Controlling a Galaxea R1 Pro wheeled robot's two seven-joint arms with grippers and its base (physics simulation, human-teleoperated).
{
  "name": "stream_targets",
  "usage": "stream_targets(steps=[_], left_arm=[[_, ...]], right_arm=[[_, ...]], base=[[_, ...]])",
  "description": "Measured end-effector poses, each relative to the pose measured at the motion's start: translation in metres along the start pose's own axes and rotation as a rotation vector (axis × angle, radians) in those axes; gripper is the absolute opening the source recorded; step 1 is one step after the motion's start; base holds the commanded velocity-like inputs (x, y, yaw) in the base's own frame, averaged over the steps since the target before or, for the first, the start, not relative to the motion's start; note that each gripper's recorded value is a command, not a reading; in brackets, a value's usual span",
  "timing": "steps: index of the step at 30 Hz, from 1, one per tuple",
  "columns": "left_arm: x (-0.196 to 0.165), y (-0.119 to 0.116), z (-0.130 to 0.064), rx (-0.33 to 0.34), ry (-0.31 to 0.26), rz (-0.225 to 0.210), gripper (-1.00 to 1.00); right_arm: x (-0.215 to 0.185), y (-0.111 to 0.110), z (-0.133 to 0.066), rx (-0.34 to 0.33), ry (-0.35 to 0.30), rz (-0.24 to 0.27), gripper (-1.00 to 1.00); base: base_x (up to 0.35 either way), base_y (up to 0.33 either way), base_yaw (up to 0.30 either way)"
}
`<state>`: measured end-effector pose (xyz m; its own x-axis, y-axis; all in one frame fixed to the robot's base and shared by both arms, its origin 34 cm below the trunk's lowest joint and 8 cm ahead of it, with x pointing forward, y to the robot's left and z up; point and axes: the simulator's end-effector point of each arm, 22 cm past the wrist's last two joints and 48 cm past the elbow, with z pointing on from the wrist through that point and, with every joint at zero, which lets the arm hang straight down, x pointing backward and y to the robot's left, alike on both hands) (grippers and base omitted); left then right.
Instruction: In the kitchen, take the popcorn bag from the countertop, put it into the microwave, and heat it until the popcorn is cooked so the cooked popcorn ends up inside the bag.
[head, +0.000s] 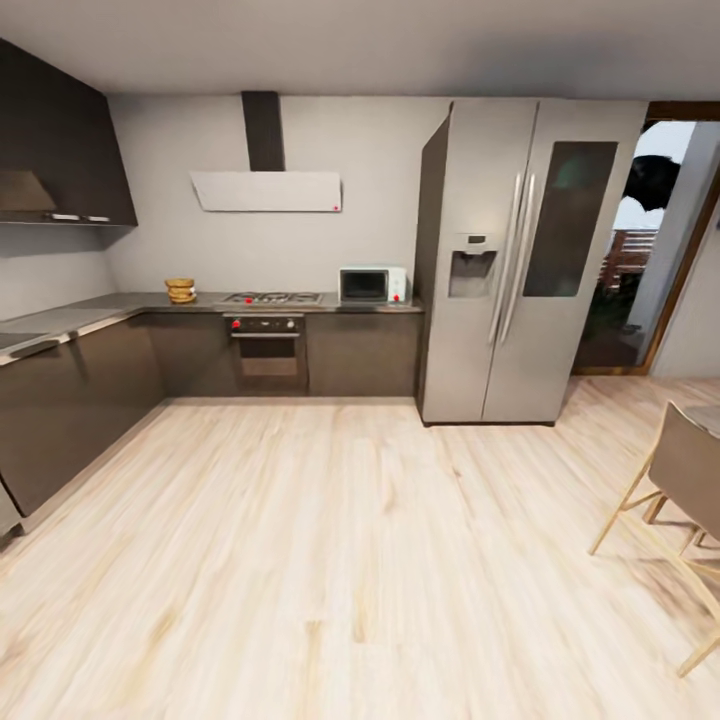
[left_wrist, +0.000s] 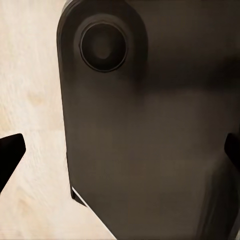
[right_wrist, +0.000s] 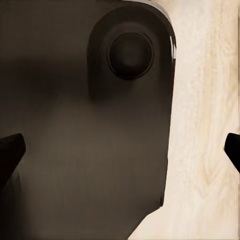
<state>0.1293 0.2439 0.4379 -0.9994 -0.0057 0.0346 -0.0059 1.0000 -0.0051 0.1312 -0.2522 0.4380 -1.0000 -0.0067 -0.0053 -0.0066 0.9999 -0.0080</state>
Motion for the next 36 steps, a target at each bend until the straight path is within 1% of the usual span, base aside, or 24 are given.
stream_targets(steps=[17,23,36], left_arm=[[0.0011,0.0014,0.0,-0.003,0.005,-0.001,1.0],[0.003,0.0014,0.0,-0.003,0.014,-0.002,1.0],[0.0028,0.0013,0.0,-0.002,0.013,-0.003,1.0]], right_arm=[[-0.0002,-0.0011,0.0,0.001,-0.001,-0.002,1.0],[-0.0002,-0.0011,0.0,0.001,-0.001,-0.002,1.0],[-0.0001,0.0001,0.0,0.0,0.0,-0.003,1.0]], base=[[0.332,-0.117,0.002],[0.332,-0.017,0.0],[0.334,0.0,0.0]])
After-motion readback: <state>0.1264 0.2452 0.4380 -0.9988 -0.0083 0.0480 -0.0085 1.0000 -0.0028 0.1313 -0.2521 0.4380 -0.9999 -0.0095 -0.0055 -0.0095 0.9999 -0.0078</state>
